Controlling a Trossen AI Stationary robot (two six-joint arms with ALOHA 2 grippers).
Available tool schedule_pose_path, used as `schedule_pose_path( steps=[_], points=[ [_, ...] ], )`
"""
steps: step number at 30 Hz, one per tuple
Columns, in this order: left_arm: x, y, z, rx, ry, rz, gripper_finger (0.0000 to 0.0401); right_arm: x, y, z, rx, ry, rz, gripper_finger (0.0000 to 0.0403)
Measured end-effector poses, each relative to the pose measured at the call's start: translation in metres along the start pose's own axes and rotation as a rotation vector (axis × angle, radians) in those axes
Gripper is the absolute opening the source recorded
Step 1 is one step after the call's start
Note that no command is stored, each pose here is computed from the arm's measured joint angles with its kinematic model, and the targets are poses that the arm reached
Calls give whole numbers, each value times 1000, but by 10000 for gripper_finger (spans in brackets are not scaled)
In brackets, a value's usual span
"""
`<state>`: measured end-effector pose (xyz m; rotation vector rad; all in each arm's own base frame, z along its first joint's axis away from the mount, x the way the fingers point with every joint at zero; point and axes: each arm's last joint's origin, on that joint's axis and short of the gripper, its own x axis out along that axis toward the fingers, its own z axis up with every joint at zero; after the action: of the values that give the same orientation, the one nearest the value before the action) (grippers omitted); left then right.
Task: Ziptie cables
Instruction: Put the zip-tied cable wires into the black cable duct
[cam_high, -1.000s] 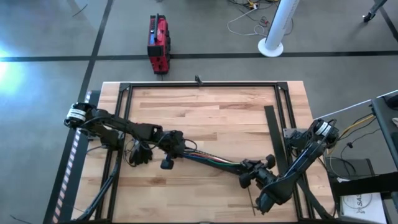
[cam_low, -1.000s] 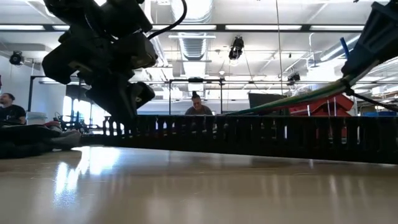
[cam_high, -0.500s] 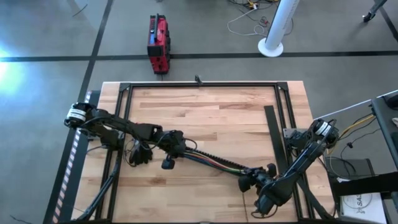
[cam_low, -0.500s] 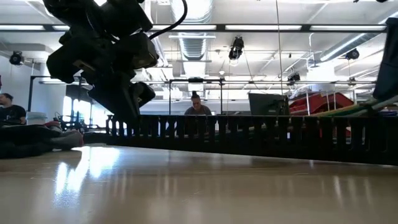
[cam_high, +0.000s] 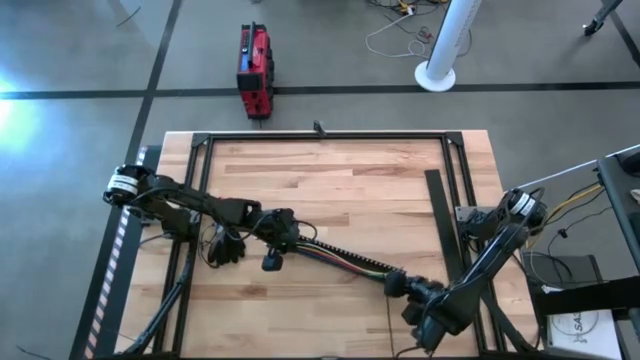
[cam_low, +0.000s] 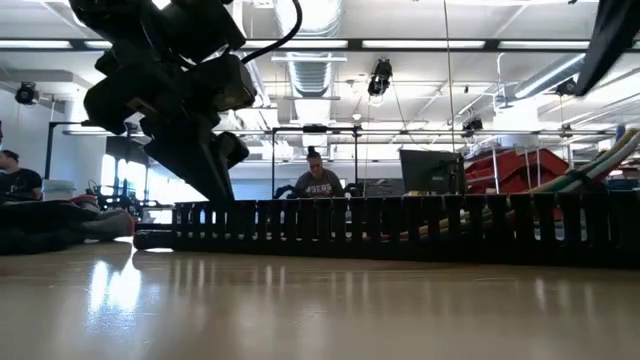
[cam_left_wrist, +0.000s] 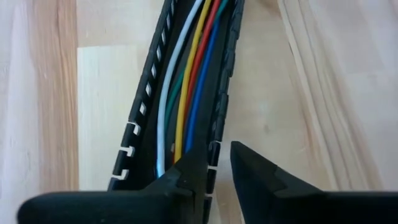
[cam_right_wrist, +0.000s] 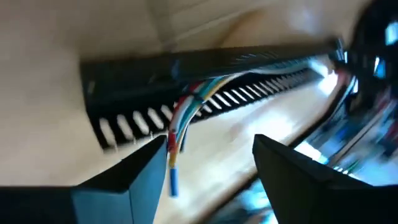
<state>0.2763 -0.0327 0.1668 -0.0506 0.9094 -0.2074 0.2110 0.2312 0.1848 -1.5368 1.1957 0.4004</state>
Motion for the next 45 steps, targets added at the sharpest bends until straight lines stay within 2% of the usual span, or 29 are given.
schedule_pose_path(
  steps=[4, 6, 12, 14, 18, 22, 26, 29, 33, 38, 40, 45],
  points=[
    [-1, 0, -1, -7, 7, 0, 68, -12, -7, -1, 358, -1, 8, 227],
    [-3, 0, -2, -10, 21, 0, 73, -16, -10, -2, 583, 9, 25, 222],
    [-21, -3, -2, -37, 26, 0, 76, -24, -13, -10, 1474, 61, 54, 207],
    [-30, -4, 0, -47, 0, -1, 74, -25, -15, -13, 1739, 90, 98, 208],
    [-42, -6, 2, -45, -41, -3, 67, -33, -16, -18, 2068, 113, 159, 220],
    [-46, -6, -1, -64, -42, -4, 62, -36, -16, -23, 2228, 132, 227, 227],
    [-44, -6, -17, -96, 71, 7, 65, -32, -17, -22, 2369, 98, 323, 224],
    [-43, -3, -33, -111, 191, 94, 72, -22, -19, -21, 2468, -14, 354, 218],
    [-42, 1, -51, -125, 301, 209, 81, 3, -6, -21, 2570, 53, 384, 216],
    [-35, 2, -68, -128, 323, 207, 92, 21, 2, -19, 2699, -8, 440, 224],
    [-32, 2, -74, -126, 308, 205, 96, 25, 3, -21, 2733, -31, 421, 228],
    [-25, 4, -85, -114, 260, 200, 103, 41, 14, -28, 2814, 24, 388, 223]
  ],
)
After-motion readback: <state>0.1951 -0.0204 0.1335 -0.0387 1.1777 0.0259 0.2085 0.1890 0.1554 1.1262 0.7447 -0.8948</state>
